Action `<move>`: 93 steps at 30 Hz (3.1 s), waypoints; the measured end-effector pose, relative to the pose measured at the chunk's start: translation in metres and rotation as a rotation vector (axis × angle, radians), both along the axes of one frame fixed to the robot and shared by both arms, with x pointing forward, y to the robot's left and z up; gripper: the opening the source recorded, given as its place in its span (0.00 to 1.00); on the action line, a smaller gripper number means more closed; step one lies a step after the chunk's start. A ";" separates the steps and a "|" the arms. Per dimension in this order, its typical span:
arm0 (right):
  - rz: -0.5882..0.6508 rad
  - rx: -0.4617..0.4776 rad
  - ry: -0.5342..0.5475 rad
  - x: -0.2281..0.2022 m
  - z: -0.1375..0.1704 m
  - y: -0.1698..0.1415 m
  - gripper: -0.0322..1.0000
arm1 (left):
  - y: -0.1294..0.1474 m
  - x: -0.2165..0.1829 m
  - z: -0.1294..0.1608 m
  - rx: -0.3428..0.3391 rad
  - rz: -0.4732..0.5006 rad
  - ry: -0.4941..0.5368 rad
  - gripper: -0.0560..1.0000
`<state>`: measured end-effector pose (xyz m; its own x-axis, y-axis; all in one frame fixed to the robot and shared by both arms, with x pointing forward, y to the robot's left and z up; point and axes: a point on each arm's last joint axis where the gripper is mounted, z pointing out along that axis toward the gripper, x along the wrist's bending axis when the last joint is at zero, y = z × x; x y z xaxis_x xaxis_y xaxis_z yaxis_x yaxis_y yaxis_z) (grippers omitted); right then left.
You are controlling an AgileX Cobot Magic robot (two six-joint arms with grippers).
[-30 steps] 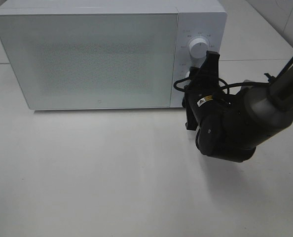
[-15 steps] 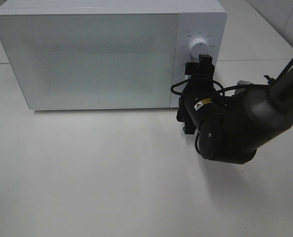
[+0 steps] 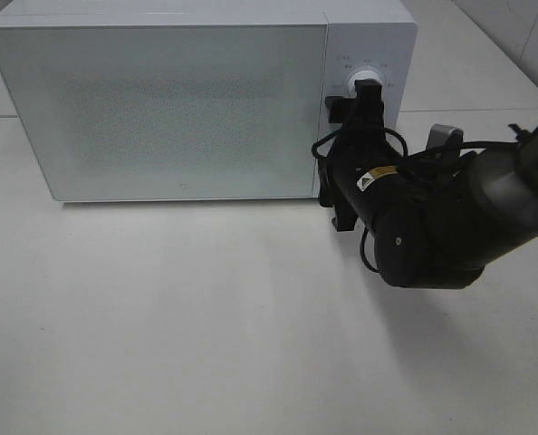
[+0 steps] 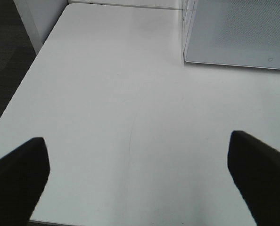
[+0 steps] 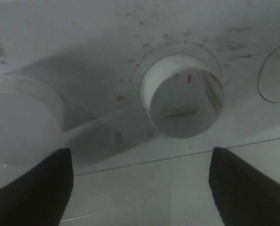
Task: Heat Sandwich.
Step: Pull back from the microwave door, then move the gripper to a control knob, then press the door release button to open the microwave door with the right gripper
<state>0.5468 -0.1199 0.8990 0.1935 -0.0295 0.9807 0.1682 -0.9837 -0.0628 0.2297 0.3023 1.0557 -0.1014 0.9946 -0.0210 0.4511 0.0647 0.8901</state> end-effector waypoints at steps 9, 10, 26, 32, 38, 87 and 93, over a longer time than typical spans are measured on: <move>0.158 -0.197 0.115 -0.026 0.003 -0.006 0.78 | 0.000 0.000 0.000 0.000 0.000 0.000 0.97; 0.188 -0.230 0.127 -0.029 0.005 -0.006 0.78 | 0.000 0.000 0.000 0.000 0.000 0.000 0.97; 0.915 -1.103 0.212 -0.077 0.031 -0.009 0.78 | 0.000 0.000 0.000 0.000 0.000 0.000 0.97; 1.105 -1.257 0.168 -0.093 0.045 -0.015 0.78 | 0.000 0.000 0.000 0.000 0.000 0.000 0.97; 1.256 -1.334 0.146 -0.109 0.059 -0.022 0.78 | 0.000 0.000 0.000 0.000 0.000 0.000 0.97; 0.832 -1.643 -0.014 -0.305 0.179 -0.189 0.77 | 0.000 0.000 0.000 0.000 0.000 0.000 0.97; 0.718 -1.621 -0.013 -0.311 0.175 -0.192 0.77 | 0.000 0.000 0.000 0.000 0.000 0.000 0.97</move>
